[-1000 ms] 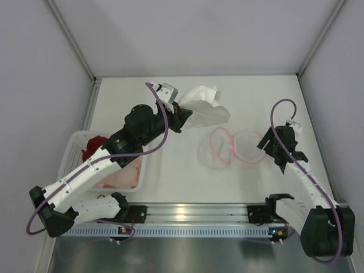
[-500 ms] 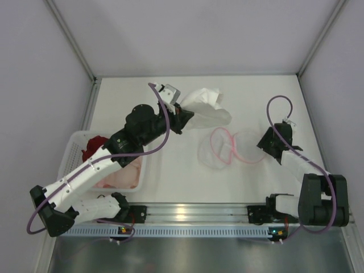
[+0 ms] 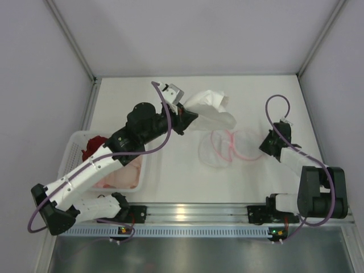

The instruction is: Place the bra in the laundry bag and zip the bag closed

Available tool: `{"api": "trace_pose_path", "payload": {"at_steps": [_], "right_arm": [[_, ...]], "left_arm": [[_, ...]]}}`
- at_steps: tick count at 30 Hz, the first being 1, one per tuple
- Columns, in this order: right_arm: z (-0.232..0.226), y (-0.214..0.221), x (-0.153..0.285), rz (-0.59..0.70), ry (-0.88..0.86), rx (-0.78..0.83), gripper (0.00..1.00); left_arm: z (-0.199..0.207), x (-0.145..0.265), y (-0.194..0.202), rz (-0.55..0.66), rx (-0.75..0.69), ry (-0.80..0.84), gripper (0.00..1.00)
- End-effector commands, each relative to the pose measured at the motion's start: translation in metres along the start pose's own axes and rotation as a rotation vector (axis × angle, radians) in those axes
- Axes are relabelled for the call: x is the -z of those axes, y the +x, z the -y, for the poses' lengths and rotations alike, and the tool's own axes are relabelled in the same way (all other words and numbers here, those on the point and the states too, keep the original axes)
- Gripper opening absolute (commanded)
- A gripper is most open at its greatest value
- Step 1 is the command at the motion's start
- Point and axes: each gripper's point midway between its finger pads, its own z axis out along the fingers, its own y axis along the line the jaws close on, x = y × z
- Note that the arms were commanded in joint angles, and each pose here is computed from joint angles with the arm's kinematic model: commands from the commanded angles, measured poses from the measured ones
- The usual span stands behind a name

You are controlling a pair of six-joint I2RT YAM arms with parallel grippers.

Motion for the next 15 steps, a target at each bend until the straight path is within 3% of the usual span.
{"api": "trace_pose_path", "payload": {"at_steps": [1,8,15], "right_arm": [[-0.006,-0.022,0.012,0.052,-0.016,0.009,0.0],[-0.03,-0.065,0.082,0.227,-0.127,0.021,0.0],[-0.04,-0.069,0.112,0.251,-0.197,0.027,0.0]], "left_arm": [[0.018,-0.001,-0.032,0.079,0.02,0.076,0.0],[0.035,-0.027,-0.024,0.052,0.119,0.132,0.0],[0.057,-0.051,-0.012,0.035,0.193,0.211,0.0]]}}
